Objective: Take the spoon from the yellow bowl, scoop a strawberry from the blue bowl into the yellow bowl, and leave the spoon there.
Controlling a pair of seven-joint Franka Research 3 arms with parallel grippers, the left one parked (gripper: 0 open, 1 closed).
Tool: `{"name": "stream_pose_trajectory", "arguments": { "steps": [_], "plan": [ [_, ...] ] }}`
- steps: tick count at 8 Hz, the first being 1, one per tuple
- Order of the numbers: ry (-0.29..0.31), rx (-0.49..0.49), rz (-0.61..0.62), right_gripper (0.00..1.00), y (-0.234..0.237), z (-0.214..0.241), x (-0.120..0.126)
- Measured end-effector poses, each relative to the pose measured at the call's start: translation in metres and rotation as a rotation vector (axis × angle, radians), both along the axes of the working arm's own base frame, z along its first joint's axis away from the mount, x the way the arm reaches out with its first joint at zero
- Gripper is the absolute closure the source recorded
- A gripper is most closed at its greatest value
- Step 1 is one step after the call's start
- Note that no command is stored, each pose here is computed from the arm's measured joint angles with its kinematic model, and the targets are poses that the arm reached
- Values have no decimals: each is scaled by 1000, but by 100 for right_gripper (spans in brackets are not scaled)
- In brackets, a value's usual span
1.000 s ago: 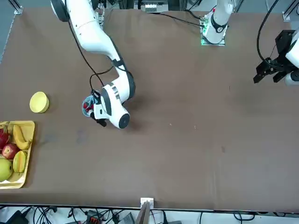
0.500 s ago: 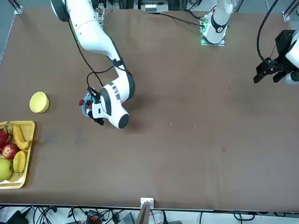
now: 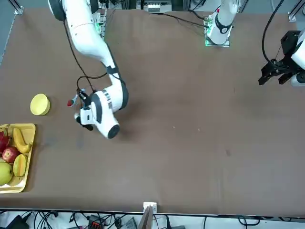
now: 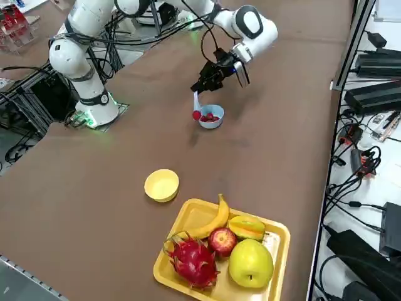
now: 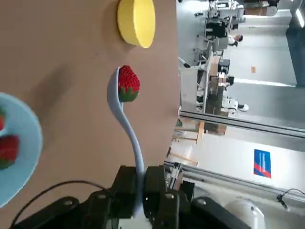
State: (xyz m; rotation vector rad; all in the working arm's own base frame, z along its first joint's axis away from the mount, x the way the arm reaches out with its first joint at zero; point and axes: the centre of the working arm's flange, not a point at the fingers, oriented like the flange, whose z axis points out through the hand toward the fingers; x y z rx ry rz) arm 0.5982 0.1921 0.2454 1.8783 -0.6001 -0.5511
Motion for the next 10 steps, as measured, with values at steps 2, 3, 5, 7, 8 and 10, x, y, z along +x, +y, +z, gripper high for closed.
{"name": "stream_pose_trajectory", "arguments": {
  "steps": [2,3,5,7,8,10],
  "plan": [
    [44,-19,-35,88,-52,-2,11],
    [75,-32,-47,88,-79,-5,14],
    [146,18,-79,88,-126,-4,20],
    [212,81,-80,88,-162,3,25],
    [235,100,-71,88,-177,4,27],
    [285,132,-45,88,-207,-9,27]
  ]
}}
